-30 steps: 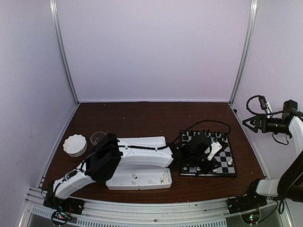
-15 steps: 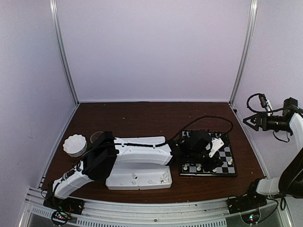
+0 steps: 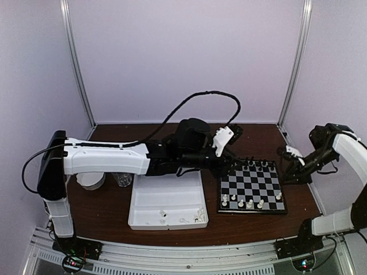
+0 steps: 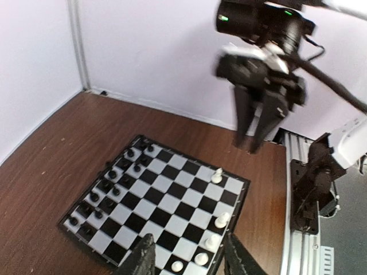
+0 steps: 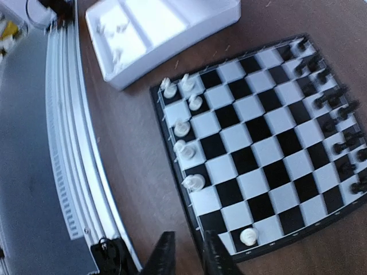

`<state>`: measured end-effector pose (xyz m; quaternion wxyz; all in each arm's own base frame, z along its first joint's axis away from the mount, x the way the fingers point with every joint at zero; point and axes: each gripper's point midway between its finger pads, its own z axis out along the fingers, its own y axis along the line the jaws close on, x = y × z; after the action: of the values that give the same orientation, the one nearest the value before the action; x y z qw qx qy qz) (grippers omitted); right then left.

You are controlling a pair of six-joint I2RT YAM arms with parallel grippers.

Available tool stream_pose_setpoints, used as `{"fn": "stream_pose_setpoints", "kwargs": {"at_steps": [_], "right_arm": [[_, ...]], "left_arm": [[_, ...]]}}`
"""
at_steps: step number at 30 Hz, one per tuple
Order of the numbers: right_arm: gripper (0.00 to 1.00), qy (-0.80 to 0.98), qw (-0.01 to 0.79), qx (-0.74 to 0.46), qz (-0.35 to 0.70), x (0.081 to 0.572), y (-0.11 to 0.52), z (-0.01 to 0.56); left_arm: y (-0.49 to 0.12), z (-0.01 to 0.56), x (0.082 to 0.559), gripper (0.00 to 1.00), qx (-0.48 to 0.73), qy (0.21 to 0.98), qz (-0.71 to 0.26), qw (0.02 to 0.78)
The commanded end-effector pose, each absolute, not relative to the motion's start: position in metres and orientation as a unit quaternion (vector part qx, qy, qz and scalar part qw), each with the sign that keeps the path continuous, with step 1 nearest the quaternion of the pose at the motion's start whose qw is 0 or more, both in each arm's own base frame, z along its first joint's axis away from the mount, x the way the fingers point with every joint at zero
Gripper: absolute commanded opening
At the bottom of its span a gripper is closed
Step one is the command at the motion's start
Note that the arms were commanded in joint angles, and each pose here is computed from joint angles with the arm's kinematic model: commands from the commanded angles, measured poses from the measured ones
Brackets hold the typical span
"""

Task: Set up the chess pieces on the board
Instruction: Adjust the king at e1.

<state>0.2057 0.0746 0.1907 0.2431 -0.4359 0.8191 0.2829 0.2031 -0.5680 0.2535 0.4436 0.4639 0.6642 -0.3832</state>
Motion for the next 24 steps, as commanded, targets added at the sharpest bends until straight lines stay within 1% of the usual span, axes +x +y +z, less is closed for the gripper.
{"fn": "stream_pose_setpoints", "kwargs": {"at_steps": [1,2,3,8,24], "right_arm": [[0.11,0.789,0.151,-0.577,0.148,0.165,0.066,0.129],[0.08,0.785,0.146,-0.588,0.128,0.163,0.063,0.121],[0.07,0.782,0.135,-0.597,0.117,0.161,0.061,0.112],[0.07,0.772,0.102,-0.618,0.107,0.162,0.062,0.086],[0.08,0.735,0.095,-0.668,0.064,0.205,0.097,0.028]], "left_arm": [[-0.521,0.232,0.233,0.41,0.411,0.716,-0.349,0.443],[-0.511,0.228,0.234,0.41,0.406,0.722,-0.341,0.444],[-0.503,0.224,0.235,0.41,0.403,0.728,-0.332,0.444],[-0.470,0.212,0.237,0.41,0.383,0.752,-0.295,0.448],[-0.441,0.209,0.234,0.41,0.347,0.770,-0.290,0.450]]}}
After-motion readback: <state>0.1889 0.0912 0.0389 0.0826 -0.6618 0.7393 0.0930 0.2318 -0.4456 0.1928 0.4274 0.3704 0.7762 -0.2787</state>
